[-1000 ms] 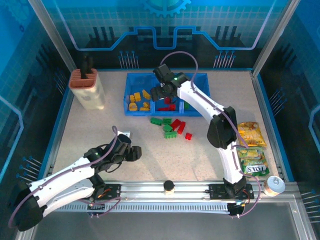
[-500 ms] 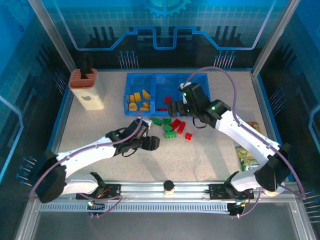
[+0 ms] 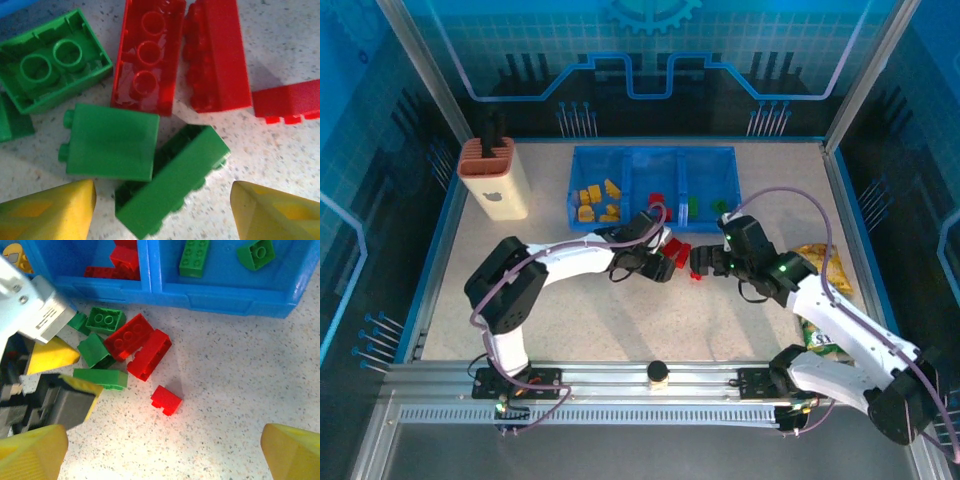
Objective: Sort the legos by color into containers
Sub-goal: Pick up the lego from the center of the table.
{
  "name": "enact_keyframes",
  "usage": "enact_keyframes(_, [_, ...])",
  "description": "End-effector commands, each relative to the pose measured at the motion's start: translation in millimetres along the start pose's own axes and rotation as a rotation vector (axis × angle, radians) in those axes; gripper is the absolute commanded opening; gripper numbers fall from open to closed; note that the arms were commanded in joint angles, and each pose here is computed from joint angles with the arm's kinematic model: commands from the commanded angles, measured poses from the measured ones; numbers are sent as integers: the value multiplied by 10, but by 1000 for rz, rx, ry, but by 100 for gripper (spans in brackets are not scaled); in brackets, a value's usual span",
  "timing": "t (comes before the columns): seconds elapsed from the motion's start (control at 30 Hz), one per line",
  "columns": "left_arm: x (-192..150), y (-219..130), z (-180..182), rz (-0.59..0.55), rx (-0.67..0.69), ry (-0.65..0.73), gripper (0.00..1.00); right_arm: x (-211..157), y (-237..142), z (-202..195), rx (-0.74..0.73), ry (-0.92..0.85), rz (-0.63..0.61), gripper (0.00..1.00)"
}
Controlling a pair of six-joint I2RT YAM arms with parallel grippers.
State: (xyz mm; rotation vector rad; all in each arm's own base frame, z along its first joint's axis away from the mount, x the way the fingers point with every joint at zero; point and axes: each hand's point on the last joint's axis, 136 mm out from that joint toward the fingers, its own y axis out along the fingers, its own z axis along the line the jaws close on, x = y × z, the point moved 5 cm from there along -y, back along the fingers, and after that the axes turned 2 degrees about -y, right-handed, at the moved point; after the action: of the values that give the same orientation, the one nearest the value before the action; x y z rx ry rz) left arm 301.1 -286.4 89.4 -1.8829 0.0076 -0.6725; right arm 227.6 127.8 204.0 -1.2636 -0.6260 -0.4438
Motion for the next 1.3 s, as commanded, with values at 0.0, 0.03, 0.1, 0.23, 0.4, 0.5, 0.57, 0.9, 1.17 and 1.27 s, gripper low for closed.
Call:
enact_keyframes(0.0, [136,-13,-46,0,-15,45,72,-83,-32,-99,-2,55,-7,100])
enact_keyframes(0.03, [137,5,-53,5,-18,44,72,-107,-37,-116,-1,64,-8,100])
enact_keyframes(0.1, [132,53,-56,13,-22,47,72,-149,-33,-144,0,74,-6,100])
enact_keyframes(0.23, [88,90,-108,48,-26,57,67,-206,-11,-169,-2,86,7,100])
enact_keyframes(0.4, [-56,101,-226,81,-4,95,65,-231,-9,-171,6,97,2,100])
enact_keyframes(0.5, [-148,111,-279,103,-1,102,62,-239,-10,-179,6,103,-1,100])
enact_keyframes(0.57, [-207,106,-310,112,2,109,61,-251,-11,-186,4,105,-1,100])
enact_keyframes(0.9, [-268,194,-259,123,41,108,42,-318,-43,-227,-3,123,-9,100])
enact_keyframes(1.17, [-123,40,-324,102,45,108,20,-333,-205,-316,-31,135,-44,100])
enact_keyframes(1.27, [4,-209,-440,41,-7,99,19,-354,-247,-381,-47,155,-61,100])
